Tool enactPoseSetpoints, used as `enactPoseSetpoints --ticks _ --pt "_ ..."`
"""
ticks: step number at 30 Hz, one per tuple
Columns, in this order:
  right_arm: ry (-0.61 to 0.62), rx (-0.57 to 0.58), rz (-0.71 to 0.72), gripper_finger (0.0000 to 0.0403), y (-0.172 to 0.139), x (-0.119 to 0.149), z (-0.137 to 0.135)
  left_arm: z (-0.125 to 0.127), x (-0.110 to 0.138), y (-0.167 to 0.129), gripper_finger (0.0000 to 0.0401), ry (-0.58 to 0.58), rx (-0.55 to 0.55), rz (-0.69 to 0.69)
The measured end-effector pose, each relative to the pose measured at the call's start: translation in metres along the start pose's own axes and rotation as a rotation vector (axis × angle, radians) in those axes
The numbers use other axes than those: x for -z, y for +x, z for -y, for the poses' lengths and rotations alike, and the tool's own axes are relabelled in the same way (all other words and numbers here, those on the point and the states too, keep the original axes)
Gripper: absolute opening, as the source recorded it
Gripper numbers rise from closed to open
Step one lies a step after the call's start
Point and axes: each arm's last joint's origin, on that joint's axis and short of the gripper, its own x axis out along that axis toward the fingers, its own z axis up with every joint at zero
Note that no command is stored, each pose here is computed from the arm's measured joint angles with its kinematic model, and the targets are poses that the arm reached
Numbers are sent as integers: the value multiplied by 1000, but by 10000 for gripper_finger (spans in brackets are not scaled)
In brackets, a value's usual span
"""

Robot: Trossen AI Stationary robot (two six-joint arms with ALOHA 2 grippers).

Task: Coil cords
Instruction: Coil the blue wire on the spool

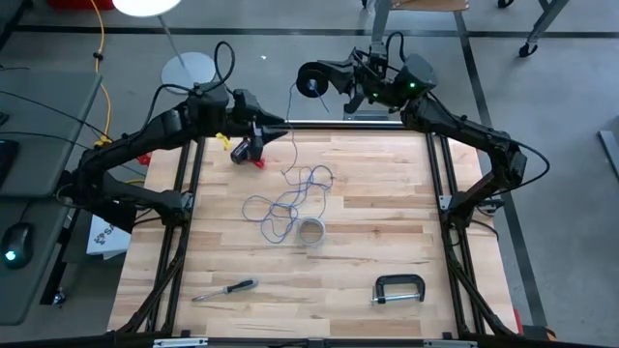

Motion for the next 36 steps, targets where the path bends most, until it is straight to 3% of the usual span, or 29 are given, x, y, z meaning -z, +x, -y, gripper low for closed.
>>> enactPoseSetpoints --ticks 8,11,24,29,36 --pt "-4 -1 3 0 0 0 0 -5 -2 20 174 0 13 51" --pt "-5 -1 4 0 0 0 0 -3 -3 17 174 -4 57 49" --pt "-28 -3 9 0 0 -1 0 -2 -3 10 156 2 61 37" --pt "-28 -3 9 0 0 -1 0 -2 -3 10 112 4 64 45" --pt "-30 -5 13 0 0 -1 0 -2 0 11 12 -1 48 16"
